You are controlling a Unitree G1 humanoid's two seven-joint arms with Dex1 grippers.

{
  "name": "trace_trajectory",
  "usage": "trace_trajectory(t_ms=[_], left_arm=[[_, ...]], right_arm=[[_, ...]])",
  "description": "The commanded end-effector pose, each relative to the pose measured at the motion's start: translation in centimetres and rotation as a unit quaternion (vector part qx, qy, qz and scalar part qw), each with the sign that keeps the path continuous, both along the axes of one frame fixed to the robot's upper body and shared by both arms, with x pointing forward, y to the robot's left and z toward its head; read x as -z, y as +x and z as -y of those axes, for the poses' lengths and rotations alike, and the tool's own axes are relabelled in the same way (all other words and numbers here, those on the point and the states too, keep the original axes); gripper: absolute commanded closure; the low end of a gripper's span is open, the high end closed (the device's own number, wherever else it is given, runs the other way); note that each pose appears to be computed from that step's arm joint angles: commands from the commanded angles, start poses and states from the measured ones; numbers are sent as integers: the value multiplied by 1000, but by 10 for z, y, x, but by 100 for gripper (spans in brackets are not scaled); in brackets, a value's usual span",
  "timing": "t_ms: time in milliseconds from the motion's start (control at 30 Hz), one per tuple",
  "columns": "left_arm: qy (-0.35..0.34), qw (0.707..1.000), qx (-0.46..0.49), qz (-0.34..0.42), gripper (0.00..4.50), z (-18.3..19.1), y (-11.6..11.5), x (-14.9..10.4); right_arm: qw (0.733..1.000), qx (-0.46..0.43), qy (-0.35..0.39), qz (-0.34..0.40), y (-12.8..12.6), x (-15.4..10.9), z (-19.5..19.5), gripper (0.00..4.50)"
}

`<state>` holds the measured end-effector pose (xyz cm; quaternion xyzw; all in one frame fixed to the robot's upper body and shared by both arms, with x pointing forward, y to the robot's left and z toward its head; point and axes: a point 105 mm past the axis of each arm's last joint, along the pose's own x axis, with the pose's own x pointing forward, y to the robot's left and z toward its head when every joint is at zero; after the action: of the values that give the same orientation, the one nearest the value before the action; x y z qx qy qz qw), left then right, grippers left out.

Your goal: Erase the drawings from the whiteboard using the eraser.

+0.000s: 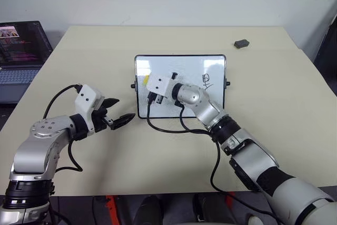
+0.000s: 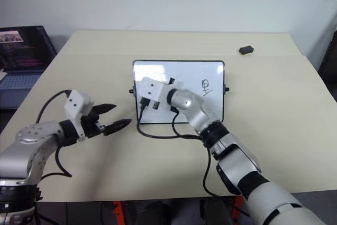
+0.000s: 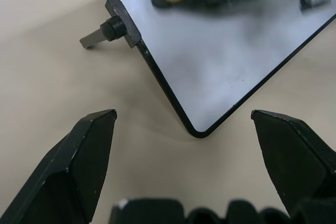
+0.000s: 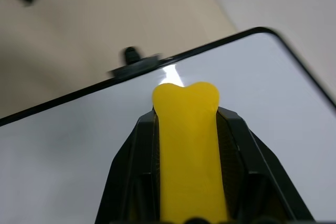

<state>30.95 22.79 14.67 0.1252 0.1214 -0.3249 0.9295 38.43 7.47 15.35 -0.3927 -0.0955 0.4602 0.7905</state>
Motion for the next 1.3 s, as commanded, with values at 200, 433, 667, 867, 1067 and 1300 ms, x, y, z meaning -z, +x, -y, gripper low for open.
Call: trace_trajectory(t_ms=[200,433,667,867,1067,1300], left_arm=[[1,1000,20,20,0,9,0,-11],[-21,998,53,28,0,26,-4,-17],[-37,994,94,32,0,51,-10,-22],[-30,991,124,34,0,62,-10,-25],[-23,989,139,37,0,67,1,-27],[-15,989,145,33,0,64,3,-25]], right_arm=[[994,12,107,-21,3,-33,9,340],[968,-44,205,-136,-38,-52,48,340],[966,40,187,-175,-69,-16,118,340],[965,114,163,-169,-78,8,156,340],[965,125,207,-96,-67,-16,142,340],[964,136,228,-4,-29,-50,124,340]])
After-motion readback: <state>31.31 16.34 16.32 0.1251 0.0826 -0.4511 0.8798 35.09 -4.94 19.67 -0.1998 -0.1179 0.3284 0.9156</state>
